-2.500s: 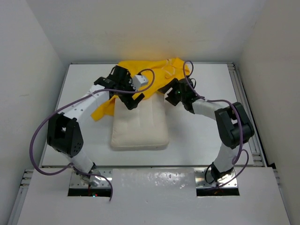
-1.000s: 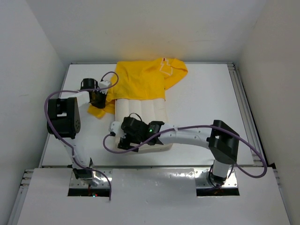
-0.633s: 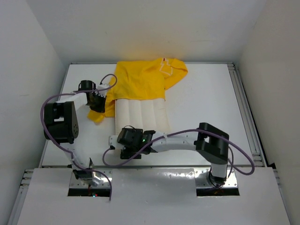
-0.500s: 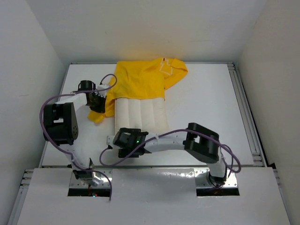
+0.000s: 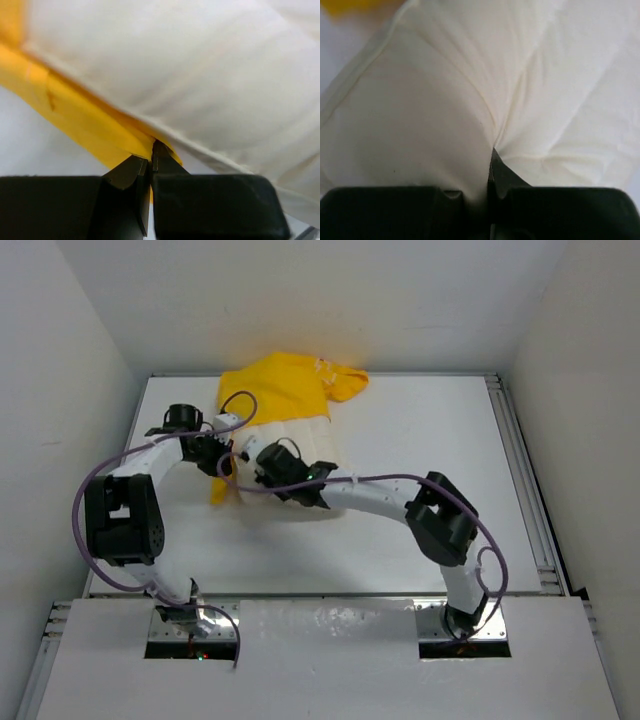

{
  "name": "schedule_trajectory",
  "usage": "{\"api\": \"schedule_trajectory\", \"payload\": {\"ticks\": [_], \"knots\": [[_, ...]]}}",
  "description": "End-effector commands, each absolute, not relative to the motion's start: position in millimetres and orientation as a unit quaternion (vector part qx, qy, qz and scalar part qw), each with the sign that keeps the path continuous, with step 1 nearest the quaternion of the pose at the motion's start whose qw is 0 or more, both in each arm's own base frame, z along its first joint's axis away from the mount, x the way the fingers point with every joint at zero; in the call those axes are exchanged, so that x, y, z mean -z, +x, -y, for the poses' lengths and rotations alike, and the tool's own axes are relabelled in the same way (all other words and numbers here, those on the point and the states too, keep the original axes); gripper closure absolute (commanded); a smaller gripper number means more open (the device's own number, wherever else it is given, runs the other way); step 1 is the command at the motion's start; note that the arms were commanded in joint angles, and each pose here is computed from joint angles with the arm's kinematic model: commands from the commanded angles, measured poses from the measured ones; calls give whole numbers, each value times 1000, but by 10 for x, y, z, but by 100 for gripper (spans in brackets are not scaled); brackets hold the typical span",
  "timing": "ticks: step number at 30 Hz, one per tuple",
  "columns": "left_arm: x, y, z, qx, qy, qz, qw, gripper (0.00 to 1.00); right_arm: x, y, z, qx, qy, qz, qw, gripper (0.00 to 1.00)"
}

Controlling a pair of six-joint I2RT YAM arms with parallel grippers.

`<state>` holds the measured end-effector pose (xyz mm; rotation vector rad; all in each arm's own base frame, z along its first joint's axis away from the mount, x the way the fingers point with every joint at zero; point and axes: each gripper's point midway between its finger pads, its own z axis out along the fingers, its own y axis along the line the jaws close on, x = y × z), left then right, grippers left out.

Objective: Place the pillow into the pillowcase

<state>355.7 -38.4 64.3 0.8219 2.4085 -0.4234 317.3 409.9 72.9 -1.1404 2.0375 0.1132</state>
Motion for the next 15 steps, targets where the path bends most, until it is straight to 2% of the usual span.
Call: {"api": "schedule_trajectory", "payload": {"ticks": [1,4,8,12,15], "knots": [[-1064,3189,840,259,373,-852,261,100,-2380,3965,-4101,-168,-204,-762,591,100],[-1376,3079,1006,306,414,-814,268,100,-2783,4234,-3815,-201,-106,-750,621,100],[-1530,2963,1045,321,454,-788,264,100,-2949,4324,-3719,-216,-76,-736,637,100],[-1582,2928,1125,346,454,-775,270,100,-2495,4222,-3929,-214,-83,-768,598,100],[-1813,2668,1402,391,511,-716,273,100,-2000,4162,-3984,-212,-66,-803,554,100]]}}
